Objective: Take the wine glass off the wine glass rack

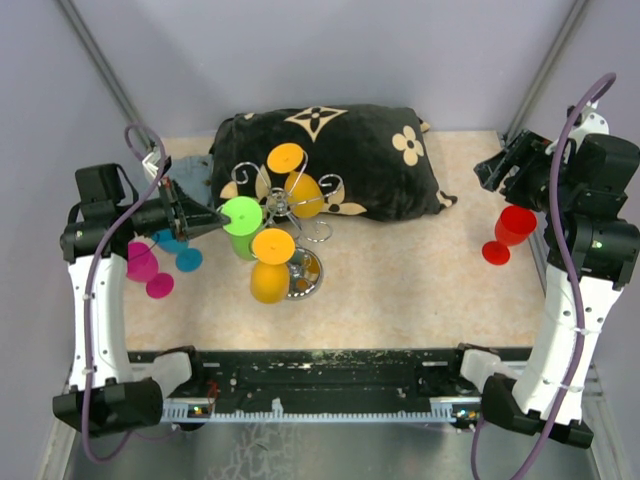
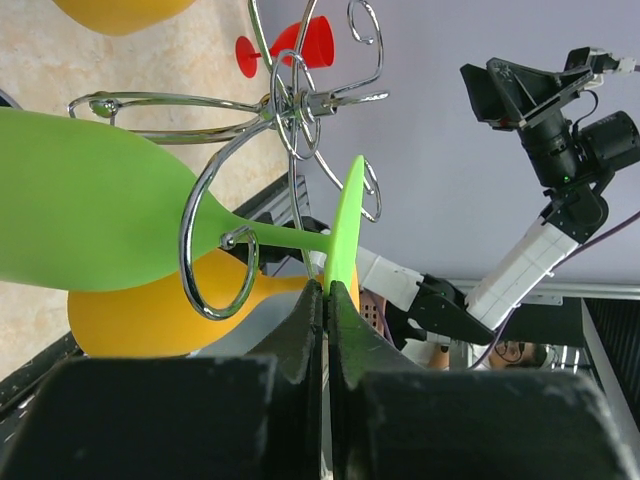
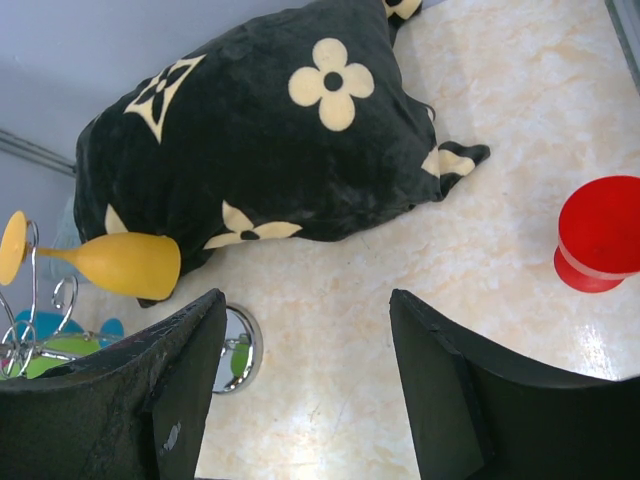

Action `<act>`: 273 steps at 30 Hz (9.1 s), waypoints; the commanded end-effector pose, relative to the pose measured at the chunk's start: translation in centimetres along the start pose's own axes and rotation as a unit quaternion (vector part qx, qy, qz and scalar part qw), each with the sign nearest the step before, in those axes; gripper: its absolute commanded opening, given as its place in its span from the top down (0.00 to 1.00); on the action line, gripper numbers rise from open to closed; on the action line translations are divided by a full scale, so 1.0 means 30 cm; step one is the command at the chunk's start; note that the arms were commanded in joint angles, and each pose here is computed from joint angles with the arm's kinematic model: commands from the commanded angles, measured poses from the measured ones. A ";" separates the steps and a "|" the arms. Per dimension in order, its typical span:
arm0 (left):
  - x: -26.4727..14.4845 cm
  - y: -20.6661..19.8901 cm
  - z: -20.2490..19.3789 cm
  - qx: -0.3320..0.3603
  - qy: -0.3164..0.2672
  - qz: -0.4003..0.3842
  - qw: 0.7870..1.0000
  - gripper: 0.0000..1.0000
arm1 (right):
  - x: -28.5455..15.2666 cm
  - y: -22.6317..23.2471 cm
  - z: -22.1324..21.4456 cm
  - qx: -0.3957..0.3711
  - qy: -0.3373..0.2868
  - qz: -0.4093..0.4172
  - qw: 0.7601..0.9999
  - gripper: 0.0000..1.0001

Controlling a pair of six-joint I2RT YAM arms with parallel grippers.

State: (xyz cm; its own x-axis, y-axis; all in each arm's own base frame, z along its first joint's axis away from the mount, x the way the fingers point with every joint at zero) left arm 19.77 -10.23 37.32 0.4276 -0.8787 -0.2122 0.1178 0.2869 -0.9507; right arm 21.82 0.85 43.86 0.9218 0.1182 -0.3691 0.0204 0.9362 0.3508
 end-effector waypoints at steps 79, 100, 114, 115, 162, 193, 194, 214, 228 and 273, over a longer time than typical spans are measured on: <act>-0.173 -0.438 -0.159 0.923 -0.041 -0.199 0.328 1.00 | 0.004 0.469 0.328 0.052 0.013 0.399 0.915 0.35; -0.149 -0.516 0.126 0.823 -0.160 -0.112 0.533 1.00 | 0.075 0.765 0.275 0.079 0.075 0.542 0.833 0.38; 0.150 -0.561 0.053 0.667 -0.029 -0.278 0.691 1.00 | 0.093 0.624 0.284 0.076 0.035 0.453 0.888 0.38; 0.158 -0.542 0.015 0.655 -0.008 -0.289 0.699 1.00 | 0.089 0.610 0.297 0.078 0.030 0.451 0.888 0.38; 0.216 -0.568 -0.039 0.673 -0.095 -0.238 0.694 0.09 | -0.309 0.663 0.047 0.021 0.143 0.607 0.781 1.00; 0.071 -0.434 0.179 0.577 -0.251 0.055 0.776 0.06 | 0.414 -0.243 -0.508 -0.124 0.132 -0.187 0.966 1.00; 0.068 -0.431 0.176 0.577 -0.250 0.055 0.776 0.06 | 0.425 -0.253 -0.519 -0.128 0.131 -0.191 0.964 1.00; 0.040 -0.392 0.129 0.571 -0.227 0.066 0.786 0.08 | 0.650 -0.350 -0.594 -0.130 0.162 -0.232 0.950 1.00; 0.029 -0.365 0.106 0.554 -0.223 0.072 0.799 0.08 | 0.562 -0.268 -0.428 -0.130 0.122 -0.201 0.963 0.34; -0.002 -0.154 0.758 0.285 -0.238 0.026 0.928 0.11 | -0.100 0.781 -0.497 0.232 0.147 0.315 0.908 0.33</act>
State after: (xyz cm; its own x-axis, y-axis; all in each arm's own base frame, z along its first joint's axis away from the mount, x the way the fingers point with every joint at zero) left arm 39.83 -1.93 45.89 0.8190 -0.5707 -0.0593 0.4336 0.6834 -0.5873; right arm 13.80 24.39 38.85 0.6432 0.7161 -0.2712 -0.2569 0.5354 0.8046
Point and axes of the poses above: each gripper's point midway between its finger pads, its own x axis out along the fingers, its own y axis along the line the jaws close on, z = x × y, the point moved 4 cm from there along -x, back along the fingers, and after that the axes turned 5 degrees about -x, right-handed, at the moved point
